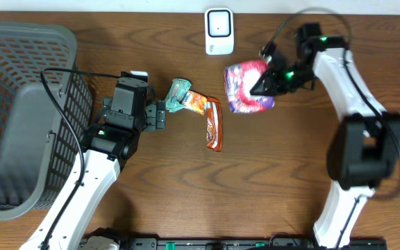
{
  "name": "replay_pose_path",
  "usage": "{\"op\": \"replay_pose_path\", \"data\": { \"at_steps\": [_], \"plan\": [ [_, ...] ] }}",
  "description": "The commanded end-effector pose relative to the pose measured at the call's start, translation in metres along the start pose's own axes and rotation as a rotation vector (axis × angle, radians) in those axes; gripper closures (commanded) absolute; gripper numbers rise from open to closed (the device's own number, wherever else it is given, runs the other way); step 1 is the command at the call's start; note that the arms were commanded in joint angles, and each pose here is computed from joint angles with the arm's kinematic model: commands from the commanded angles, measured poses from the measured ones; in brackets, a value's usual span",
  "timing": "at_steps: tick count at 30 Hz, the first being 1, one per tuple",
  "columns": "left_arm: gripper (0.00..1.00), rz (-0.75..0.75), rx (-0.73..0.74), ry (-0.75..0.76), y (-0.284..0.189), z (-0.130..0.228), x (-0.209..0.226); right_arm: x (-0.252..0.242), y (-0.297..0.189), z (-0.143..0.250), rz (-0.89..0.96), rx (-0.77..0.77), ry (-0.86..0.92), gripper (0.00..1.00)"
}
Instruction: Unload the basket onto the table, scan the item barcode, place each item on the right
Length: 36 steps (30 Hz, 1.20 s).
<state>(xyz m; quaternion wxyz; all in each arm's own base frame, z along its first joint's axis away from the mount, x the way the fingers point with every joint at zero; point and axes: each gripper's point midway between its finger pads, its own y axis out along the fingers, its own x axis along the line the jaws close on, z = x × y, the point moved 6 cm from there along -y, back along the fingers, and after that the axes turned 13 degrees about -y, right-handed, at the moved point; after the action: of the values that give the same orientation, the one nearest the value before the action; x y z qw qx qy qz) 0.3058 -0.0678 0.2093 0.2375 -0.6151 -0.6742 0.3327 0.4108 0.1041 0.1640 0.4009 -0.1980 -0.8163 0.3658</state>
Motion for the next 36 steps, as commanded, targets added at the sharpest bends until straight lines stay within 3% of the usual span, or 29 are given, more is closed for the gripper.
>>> {"op": "replay_pose_path", "data": {
  "at_steps": [1, 8, 16, 18, 19, 22, 26, 29, 31, 36],
  "plan": [
    [0.02, -0.005, 0.0, -0.011, 0.0, 0.0, 0.001, 0.057, -0.05, -0.023, 0.02, -0.13, -0.345, 0.99],
    [0.02, -0.005, 0.0, -0.011, 0.0, 0.0, 0.001, 0.102, -0.082, -0.03, 0.091, -0.198, -0.624, 0.99],
    [0.02, -0.005, 0.0, -0.011, 0.0, 0.0, 0.001, 0.106, -0.082, -0.031, 0.122, -0.184, -0.59, 0.99],
    [0.02, -0.005, 0.0, -0.011, 0.0, 0.0, 0.001, 0.105, -0.082, -0.034, 0.117, -0.201, -0.468, 0.99],
    [0.02, -0.005, 0.0, -0.011, 0.0, 0.0, 0.001, 0.102, -0.082, -0.036, 0.114, -0.215, -0.231, 0.98],
    [0.02, -0.005, 0.0, -0.011, 0.0, 0.0, 0.001, 0.102, -0.08, -0.03, 0.069, -0.206, 0.241, 0.98],
    [0.02, -0.005, 0.0, -0.011, 0.0, 0.0, 0.001, 0.118, -0.076, -0.004, -0.055, -0.068, 0.843, 0.96],
    [0.02, -0.005, 0.0, -0.011, 0.0, 0.0, 0.001, 0.134, -0.077, 0.004, -0.162, 0.013, 1.036, 0.98],
    [0.02, -0.005, 0.0, -0.011, 0.0, 0.0, 0.001, 0.146, -0.08, 0.0, -0.285, 0.037, 1.074, 0.98],
    [0.02, -0.005, 0.0, -0.011, 0.0, 0.0, 0.001, 0.18, -0.108, -0.024, -0.763, 0.099, 1.118, 0.99]
  ]
}}
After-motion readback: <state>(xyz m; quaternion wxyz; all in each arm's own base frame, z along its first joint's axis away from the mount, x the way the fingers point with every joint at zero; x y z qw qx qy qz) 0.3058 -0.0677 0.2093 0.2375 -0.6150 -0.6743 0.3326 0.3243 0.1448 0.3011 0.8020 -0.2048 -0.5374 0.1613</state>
